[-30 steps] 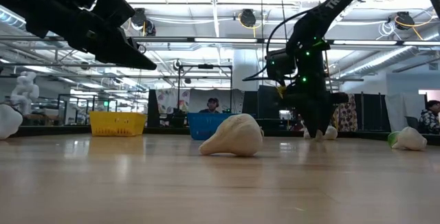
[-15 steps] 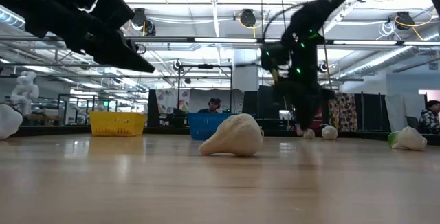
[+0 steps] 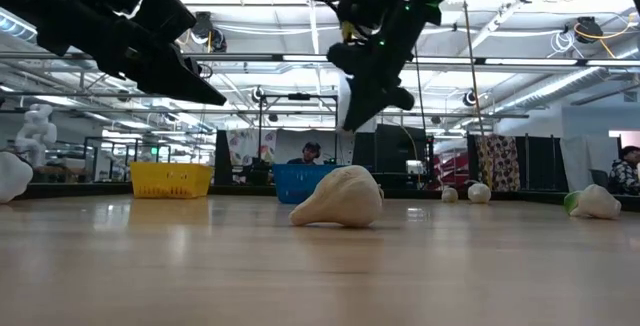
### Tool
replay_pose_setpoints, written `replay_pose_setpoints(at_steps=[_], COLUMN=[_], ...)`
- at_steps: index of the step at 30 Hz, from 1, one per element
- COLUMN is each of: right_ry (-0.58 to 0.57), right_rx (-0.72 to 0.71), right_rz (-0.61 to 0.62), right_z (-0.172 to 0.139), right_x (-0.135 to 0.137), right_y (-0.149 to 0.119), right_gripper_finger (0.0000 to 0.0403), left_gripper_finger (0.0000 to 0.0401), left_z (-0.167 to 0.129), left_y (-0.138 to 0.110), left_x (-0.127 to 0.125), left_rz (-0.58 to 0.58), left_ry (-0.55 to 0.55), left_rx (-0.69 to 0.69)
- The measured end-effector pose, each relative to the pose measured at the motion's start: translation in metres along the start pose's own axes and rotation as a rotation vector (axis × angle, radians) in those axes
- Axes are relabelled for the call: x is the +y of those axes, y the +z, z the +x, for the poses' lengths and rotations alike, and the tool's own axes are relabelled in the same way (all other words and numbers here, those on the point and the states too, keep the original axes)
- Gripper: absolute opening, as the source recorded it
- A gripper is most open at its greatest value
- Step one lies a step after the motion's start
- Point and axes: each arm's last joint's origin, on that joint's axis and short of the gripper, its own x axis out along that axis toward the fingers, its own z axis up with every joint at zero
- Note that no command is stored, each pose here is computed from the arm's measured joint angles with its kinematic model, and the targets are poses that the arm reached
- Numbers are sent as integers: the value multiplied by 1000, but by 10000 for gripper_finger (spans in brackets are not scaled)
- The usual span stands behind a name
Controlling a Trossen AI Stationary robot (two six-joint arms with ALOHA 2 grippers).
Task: Sort produce into baskets
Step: Put the brown mushroom into the blue bin, then put the orange mushroom into the blue bin
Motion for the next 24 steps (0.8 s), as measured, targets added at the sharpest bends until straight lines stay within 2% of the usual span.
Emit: replay_pose_setpoints(at_steps=[5,10,15,24], right_ry=[-71,-75,-81,-98], right_rx=[-60,-49,-28,-18], right_rz=[-11,-30,-63,-65], right_z=[3,19,34,27], right_x=[6,6,6,-5], right_y=[1,0,-2,2], right_gripper_finger=[7,24,65,140], left_gripper_finger=[86,86,86,86], left_z=[0,0,0,0], left_y=[0,0,1,1], left_x=[0,0,0,0], left_rz=[-1,-3,-3,1], left_ry=[0,1,1,1], left_rx=[0,-4,-8,-6])
